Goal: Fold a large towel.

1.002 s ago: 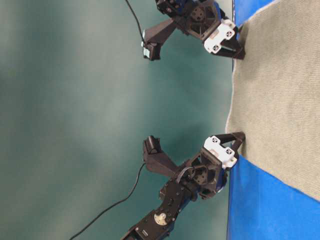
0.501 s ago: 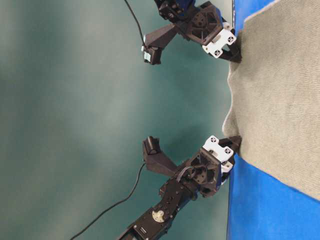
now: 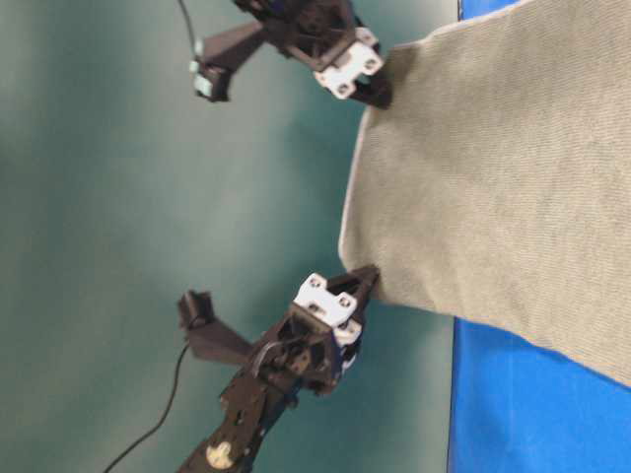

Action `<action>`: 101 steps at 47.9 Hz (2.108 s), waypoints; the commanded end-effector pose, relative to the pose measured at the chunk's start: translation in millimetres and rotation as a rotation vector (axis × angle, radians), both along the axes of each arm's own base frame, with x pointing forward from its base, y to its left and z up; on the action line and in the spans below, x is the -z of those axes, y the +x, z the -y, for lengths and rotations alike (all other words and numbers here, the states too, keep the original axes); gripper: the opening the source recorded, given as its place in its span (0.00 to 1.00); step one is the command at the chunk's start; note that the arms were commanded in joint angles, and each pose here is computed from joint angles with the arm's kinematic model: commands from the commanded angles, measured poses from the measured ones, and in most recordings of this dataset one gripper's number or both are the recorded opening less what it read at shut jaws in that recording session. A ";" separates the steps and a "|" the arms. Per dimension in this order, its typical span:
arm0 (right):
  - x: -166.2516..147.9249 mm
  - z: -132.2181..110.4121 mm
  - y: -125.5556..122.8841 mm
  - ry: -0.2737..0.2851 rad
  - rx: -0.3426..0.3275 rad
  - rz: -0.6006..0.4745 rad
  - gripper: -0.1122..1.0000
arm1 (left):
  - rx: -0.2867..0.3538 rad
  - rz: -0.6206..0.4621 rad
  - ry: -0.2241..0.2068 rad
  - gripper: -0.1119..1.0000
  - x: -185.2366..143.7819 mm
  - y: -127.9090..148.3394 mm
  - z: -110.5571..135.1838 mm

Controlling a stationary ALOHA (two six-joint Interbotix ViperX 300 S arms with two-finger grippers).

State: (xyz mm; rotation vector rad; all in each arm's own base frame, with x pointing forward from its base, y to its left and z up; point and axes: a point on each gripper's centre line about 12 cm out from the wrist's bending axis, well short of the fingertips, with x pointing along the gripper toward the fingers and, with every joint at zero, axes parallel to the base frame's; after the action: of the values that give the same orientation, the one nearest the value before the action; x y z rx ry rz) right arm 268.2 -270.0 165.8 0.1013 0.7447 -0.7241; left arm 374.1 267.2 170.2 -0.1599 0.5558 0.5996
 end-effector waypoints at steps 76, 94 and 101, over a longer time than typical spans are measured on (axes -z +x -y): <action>29.6 -345.2 52.1 0.359 -0.561 -0.115 0.66 | 0.760 -0.168 -0.124 0.47 58.3 -26.5 341.8; 7.1 -393.0 52.8 0.375 -0.719 -0.038 0.62 | 0.891 -0.105 -0.105 0.73 29.1 -38.1 385.1; -24.0 -391.6 48.7 0.358 -0.739 0.034 0.62 | 0.915 -0.026 -0.079 0.73 -7.1 -45.2 385.1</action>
State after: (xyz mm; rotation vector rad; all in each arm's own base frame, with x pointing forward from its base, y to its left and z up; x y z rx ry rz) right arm 314.8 120.9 161.5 0.1332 0.8763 0.1014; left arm 329.7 -116.4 149.4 0.0350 0.6856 -0.2949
